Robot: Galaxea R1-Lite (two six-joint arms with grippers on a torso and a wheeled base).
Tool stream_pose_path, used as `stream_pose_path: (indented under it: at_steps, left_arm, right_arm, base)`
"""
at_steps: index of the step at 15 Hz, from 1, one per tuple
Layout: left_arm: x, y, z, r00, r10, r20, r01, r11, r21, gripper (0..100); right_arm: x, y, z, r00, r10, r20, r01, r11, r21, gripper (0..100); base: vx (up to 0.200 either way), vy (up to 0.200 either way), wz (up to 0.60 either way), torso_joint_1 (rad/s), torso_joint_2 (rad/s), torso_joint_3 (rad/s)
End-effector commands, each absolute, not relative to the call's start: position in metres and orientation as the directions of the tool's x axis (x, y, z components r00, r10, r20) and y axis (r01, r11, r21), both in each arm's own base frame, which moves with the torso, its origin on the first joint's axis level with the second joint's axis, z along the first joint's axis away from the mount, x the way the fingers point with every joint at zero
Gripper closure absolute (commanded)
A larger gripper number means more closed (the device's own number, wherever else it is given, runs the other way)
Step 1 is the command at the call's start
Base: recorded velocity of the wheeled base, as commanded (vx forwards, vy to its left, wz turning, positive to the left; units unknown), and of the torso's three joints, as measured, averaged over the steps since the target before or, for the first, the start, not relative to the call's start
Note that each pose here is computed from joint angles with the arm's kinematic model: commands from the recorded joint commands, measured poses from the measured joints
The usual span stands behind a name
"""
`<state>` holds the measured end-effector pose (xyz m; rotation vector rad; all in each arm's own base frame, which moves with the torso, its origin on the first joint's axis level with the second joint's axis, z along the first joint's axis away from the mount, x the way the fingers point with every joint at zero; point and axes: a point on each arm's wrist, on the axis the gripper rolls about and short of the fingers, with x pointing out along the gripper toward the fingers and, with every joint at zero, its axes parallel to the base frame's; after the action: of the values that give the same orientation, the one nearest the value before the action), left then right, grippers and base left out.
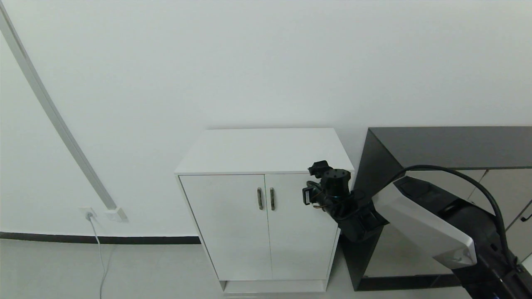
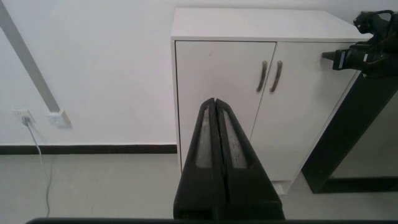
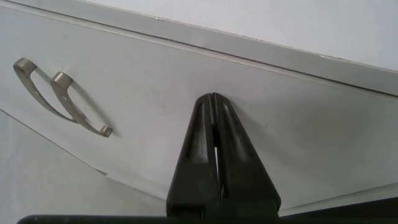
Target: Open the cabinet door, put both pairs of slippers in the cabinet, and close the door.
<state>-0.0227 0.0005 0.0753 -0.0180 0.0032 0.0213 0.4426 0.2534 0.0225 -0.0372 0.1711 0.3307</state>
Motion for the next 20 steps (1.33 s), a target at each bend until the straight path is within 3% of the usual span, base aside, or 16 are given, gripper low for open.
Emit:
stream_pose_path:
  at_steps: [1, 12, 17, 20]
  left_arm:
    - [-0.023, 0.0, 0.075, 1.0, 0.021, -0.003, -0.022, 1.0, -0.018, 100]
    - [-0.023, 0.001, 0.075, 1.0, 0.023, -0.003, -0.023, 1.0, -0.018, 100]
    - [-0.023, 0.001, 0.075, 1.0, 0.023, -0.003, -0.023, 1.0, -0.017, 100]
    - [-0.023, 0.0, 0.075, 1.0, 0.02, -0.003, -0.02, 1.0, -0.017, 100]
  right_arm:
    - [0.443, 0.254, 0.019, 0.931, 0.32, -0.177, -0.327, 0.945, -0.012, 100]
    - [0.444, 0.255, 0.021, 0.933, 0.318, -0.168, -0.326, 0.945, -0.022, 100]
    - [0.419, 0.249, 0.039, 0.932, 0.323, -0.163, -0.329, 0.944, -0.016, 100]
    - [0.388, 0.224, 0.059, 0.951, 0.277, -0.136, -0.281, 0.96, -0.014, 100]
  base:
    - [0.0, 0.0, 0.0, 0.0, 0.0, 0.0]
    - [0.0, 0.0, 0.0, 0.0, 0.0, 0.0]
    - [0.0, 0.0, 0.0, 0.0, 0.0, 0.0]
    - [0.0, 0.0, 0.0, 0.0, 0.0, 0.0]
